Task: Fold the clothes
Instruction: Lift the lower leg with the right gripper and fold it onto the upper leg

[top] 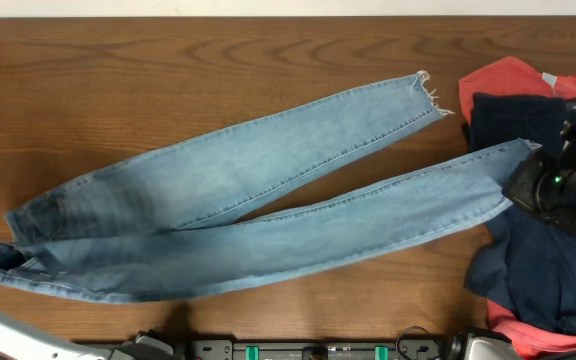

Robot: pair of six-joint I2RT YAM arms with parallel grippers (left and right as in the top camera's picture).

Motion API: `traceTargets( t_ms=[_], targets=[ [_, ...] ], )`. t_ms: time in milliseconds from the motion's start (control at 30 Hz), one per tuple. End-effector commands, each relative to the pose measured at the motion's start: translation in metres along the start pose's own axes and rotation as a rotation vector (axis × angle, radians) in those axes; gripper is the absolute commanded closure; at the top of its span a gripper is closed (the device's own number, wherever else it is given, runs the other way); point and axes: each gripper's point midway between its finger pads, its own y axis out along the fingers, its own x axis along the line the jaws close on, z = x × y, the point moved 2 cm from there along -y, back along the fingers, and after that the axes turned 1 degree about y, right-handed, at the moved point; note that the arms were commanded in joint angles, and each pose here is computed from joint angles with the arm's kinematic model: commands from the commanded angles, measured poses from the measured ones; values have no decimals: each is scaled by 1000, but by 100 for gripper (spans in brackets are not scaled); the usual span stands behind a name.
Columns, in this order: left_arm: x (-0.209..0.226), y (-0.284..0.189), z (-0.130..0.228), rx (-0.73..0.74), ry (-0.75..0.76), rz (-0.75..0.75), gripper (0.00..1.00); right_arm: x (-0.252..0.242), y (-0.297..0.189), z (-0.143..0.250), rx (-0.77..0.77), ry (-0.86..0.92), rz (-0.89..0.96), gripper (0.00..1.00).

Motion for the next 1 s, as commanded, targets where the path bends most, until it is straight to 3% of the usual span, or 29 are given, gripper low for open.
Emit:
traceTargets(
  t_ms=[0,500,967],
  targets=[
    [4,7,-7,-26,26,-104,94,1,12,-16,-15,-7,49,99],
    [14,93,3,196,61,-287,95,52,101,-86,0,-16,-71,99],
    [-22,179,12,252,145,-255,94,118,206,-117,-3,-42,-188,99]
  ],
)
